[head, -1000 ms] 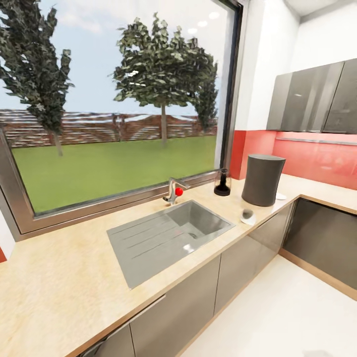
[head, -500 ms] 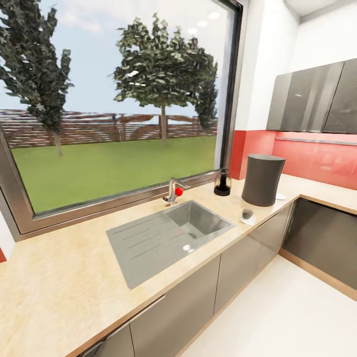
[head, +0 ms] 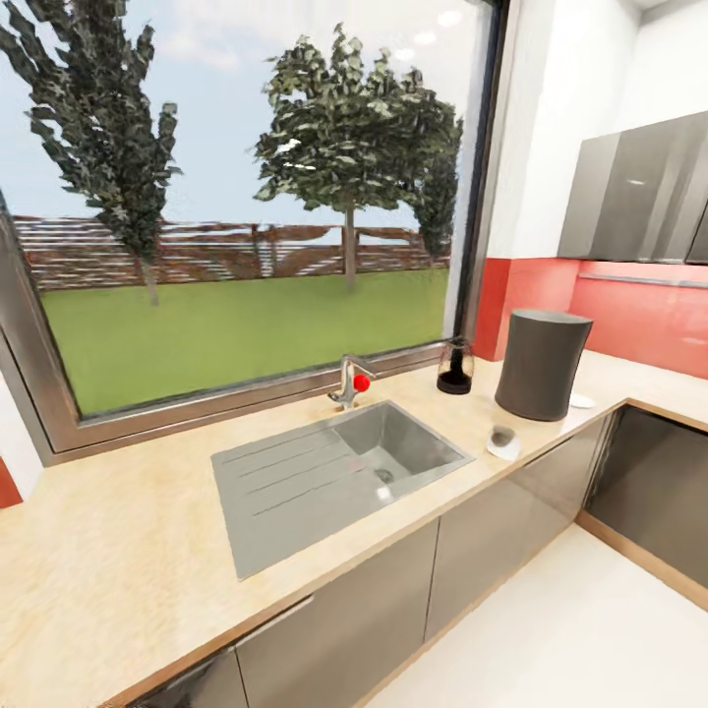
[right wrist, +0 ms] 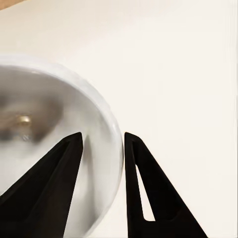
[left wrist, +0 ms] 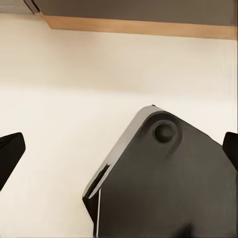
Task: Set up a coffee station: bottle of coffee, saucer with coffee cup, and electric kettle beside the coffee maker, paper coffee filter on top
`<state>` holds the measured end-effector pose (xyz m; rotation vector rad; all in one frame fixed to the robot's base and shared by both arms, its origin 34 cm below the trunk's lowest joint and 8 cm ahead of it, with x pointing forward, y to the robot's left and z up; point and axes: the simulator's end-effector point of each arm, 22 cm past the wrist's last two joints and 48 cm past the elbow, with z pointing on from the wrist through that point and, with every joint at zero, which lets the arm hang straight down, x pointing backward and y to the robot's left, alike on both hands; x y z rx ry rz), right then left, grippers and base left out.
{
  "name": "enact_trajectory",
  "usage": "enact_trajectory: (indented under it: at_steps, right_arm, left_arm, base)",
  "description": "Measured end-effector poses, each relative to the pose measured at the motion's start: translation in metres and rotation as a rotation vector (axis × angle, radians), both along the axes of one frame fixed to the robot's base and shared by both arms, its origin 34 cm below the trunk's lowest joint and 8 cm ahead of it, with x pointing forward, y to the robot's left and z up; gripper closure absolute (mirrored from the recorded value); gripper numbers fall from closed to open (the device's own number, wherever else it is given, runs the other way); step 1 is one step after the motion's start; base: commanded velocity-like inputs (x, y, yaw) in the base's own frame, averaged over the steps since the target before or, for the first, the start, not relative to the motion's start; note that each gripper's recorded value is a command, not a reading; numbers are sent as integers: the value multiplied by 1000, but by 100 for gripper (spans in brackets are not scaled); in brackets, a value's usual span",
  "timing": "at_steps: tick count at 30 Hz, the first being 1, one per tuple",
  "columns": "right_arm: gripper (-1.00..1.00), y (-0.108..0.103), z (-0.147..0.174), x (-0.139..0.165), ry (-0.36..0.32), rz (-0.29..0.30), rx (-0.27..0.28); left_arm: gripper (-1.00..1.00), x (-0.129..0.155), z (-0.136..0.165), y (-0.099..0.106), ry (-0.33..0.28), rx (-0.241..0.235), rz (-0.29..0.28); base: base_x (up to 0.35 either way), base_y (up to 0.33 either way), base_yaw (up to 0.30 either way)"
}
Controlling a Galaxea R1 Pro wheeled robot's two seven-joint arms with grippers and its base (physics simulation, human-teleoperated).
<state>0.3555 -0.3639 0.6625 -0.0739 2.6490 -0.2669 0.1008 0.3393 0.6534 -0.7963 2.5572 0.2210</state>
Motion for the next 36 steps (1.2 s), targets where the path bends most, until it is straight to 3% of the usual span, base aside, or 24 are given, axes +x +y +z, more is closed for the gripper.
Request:
enact_trajectory:
  at_steps: [8, 27, 36]
  right_arm:
    - [100, -13, 1, -2, 4, -8, -17]
    - [100, -16, 2, -2, 5, -8, -21]
    - [100, -15, 1, -3, 9, -8, -22]
  left_arm:
    - [-100, 0, 0, -2, -4, -5, -4]
    - [-100, 0, 0, -7, -5, -10, -8]
    - [-100, -1, 0, -7, -3, -11, -8]
  base:
    - [107, -270, 77]
    - [107, -270, 1]
    - [106, -270, 174]
